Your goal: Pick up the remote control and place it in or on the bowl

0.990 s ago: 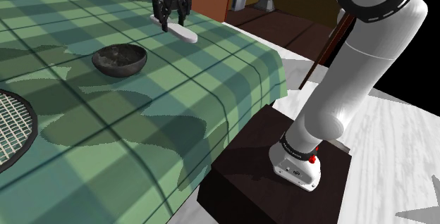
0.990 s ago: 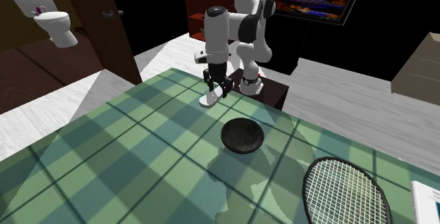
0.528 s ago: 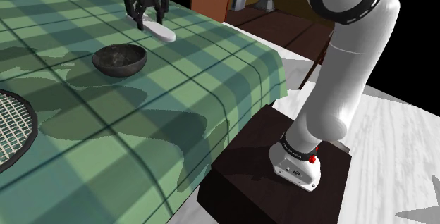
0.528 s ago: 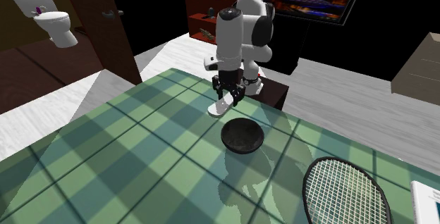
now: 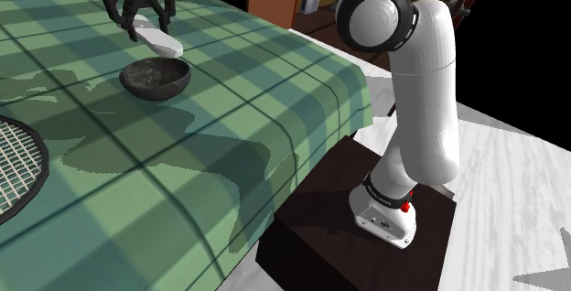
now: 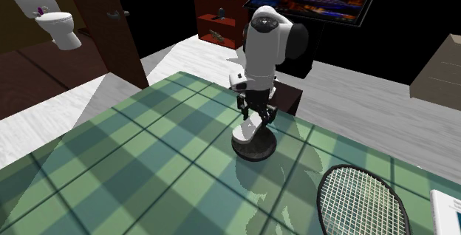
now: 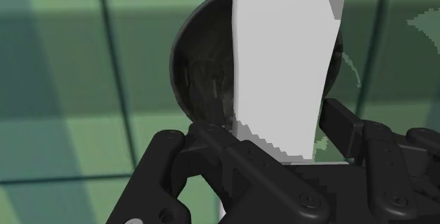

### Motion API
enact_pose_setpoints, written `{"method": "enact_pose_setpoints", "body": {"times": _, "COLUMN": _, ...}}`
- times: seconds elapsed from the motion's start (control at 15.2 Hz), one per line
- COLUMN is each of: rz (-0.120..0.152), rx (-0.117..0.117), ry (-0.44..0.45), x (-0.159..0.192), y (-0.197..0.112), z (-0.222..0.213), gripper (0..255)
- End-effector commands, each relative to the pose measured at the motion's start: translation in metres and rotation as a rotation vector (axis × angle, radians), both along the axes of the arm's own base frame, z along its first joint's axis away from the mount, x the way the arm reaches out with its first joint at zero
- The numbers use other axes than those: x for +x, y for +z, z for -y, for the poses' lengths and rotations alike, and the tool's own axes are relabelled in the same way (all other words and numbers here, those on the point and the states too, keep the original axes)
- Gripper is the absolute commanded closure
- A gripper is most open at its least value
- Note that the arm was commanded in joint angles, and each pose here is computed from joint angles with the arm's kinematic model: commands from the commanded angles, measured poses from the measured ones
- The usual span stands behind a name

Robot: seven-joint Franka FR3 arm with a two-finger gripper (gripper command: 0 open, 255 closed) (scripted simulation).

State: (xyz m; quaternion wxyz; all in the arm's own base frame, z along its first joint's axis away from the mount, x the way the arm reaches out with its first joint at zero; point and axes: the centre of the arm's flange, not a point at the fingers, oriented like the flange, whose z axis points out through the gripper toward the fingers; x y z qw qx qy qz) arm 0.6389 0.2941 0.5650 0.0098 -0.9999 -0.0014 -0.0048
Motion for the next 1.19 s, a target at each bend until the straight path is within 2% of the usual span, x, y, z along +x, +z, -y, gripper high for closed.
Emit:
{"method": "enact_pose_setpoints", "body": {"times": 0.0, "rz": 0.001, "rx": 0.0, "ry": -0.002, "x": 0.002, "y": -0.005, "z": -0.007, "gripper": 255}}
{"method": "enact_pose_setpoints", "body": {"times": 0.86, "rz": 0.001, "rx": 0.0, "ry": -0.002, "x": 0.002, "y": -0.075, "z": -0.007, "gripper": 255}}
{"method": "enact_pose_setpoints", "body": {"times": 1.12, "rz": 0.001, "rx": 0.0, "ry": -0.002, "x": 0.002, "y": -0.075, "z": -0.007, "gripper": 255}}
